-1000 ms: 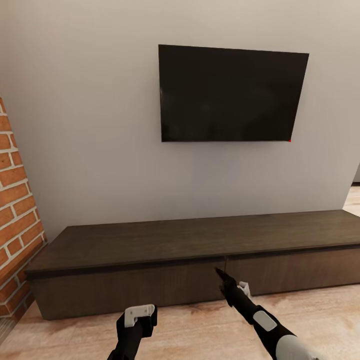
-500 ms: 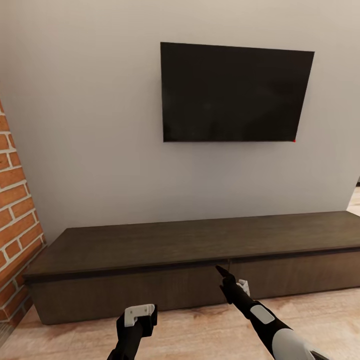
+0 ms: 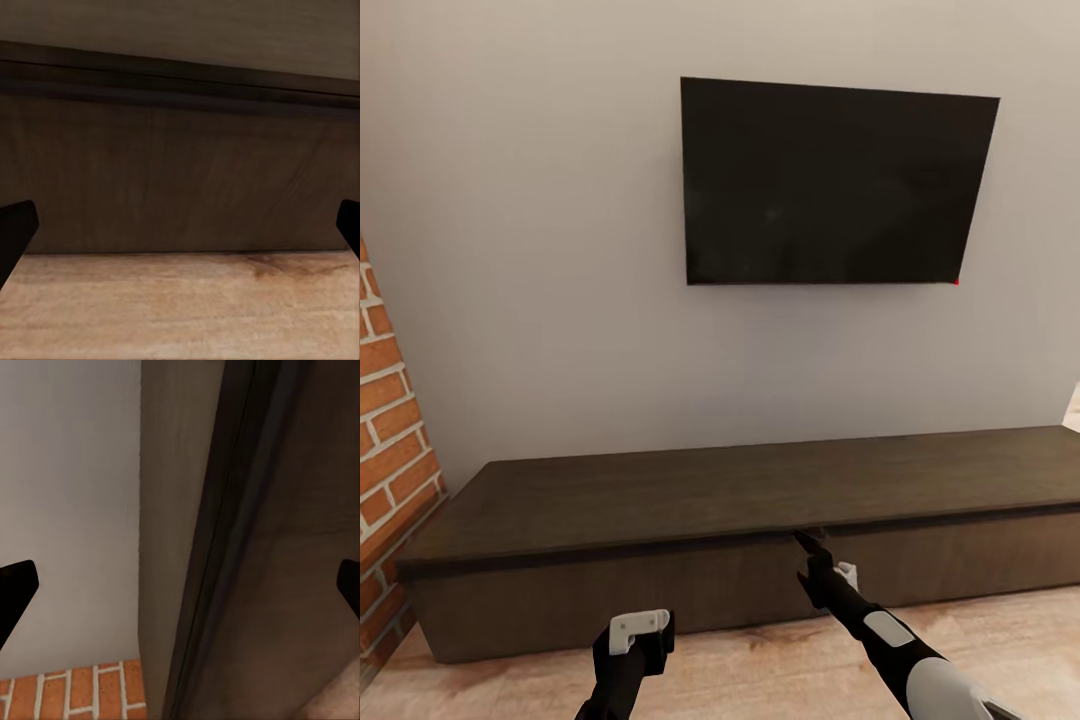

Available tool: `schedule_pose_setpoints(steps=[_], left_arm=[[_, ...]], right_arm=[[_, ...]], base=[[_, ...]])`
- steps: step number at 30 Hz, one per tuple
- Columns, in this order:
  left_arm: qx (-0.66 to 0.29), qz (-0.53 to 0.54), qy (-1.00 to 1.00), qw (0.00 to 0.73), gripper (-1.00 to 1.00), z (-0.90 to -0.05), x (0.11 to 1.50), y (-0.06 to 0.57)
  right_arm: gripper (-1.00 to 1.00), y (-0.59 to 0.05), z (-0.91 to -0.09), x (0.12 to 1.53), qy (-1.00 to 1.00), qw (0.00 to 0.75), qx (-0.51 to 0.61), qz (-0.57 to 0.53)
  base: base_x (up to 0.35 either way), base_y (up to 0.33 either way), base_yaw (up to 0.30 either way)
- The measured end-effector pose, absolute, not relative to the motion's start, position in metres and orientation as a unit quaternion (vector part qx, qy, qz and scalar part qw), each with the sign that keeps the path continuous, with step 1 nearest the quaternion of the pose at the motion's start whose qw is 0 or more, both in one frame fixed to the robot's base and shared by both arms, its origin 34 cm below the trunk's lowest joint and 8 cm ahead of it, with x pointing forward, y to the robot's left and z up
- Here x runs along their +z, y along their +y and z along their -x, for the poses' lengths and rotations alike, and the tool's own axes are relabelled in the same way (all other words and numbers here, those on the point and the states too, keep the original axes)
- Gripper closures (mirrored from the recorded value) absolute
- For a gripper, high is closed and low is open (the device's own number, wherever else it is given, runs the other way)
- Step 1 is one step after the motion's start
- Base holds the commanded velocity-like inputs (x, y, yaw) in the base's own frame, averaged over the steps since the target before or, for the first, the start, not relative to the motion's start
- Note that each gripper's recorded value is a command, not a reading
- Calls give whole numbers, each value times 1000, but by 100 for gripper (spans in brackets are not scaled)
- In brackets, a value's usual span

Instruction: Place each of the two pumpkins and all three candles from the living room inside a cabinet in the living room (use any cabinet), then make sure every cabinet is closed, and position the cauldron so it is next to a table in the living room.

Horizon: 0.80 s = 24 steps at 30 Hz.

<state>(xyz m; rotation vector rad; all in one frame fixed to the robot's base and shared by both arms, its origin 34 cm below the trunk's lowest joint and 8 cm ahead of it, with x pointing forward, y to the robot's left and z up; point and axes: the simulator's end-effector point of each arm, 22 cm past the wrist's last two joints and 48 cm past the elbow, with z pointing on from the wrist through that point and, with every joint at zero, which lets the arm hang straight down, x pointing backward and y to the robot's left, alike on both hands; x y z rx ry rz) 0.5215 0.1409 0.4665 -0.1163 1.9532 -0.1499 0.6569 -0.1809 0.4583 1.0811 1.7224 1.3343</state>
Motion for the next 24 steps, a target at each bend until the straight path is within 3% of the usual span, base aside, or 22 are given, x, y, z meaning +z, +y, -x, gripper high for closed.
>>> schedule_pose_setpoints(steps=[24], left_arm=[[-63, 49, 827, 556, -100, -521, 466, 141]], right_arm=[[-100, -179, -655, 457, 664, 339, 519, -419]], base=[[92, 33, 0]])
